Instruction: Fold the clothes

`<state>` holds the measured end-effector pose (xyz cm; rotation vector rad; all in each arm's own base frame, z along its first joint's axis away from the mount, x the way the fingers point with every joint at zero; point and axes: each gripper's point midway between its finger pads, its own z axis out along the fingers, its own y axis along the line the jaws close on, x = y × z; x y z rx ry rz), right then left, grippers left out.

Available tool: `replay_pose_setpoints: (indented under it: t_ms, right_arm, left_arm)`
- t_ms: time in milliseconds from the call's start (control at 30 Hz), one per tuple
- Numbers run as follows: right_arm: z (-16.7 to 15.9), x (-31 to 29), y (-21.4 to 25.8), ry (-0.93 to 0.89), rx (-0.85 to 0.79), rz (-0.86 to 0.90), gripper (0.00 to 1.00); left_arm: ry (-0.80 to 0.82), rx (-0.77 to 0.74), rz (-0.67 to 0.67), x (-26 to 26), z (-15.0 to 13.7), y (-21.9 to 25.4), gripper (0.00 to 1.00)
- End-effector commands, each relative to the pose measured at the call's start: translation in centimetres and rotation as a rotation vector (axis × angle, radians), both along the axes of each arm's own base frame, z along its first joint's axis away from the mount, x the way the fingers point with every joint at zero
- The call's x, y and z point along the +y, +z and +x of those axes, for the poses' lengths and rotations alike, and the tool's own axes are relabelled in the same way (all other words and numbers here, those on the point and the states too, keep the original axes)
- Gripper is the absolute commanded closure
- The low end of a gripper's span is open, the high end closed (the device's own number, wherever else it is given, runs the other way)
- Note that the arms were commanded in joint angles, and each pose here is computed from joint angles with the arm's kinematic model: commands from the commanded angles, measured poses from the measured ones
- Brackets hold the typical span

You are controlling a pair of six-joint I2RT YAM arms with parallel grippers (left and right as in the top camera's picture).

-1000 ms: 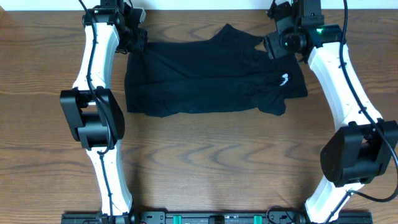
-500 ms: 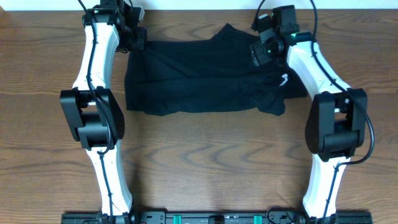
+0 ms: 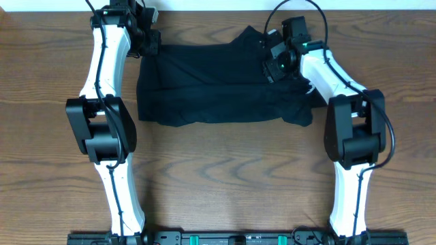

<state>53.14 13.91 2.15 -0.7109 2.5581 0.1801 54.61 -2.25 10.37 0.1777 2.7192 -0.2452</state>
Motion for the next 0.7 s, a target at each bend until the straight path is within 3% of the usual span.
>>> replay_pose_setpoints:
  t_ms: [0,400,667]
  right_arm:
    - [0.8,0.7,-0.5,0.017,-0.03,0.011,0.36]
    - [6.0,-0.2,0.9,-0.195,-0.199,0.135,0.37]
    - [7.1,-3.1,-0.3,-0.305,-0.194,0.174,0.35]
  left_arm:
    - [0.017,-0.023,0.009,0.4,0.5,0.7,0.94]
    - [0.017,-0.022,0.009,0.4,0.5,0.7,0.94]
    - [0.017,-0.024,0.009,0.4,0.5,0.8,0.94]
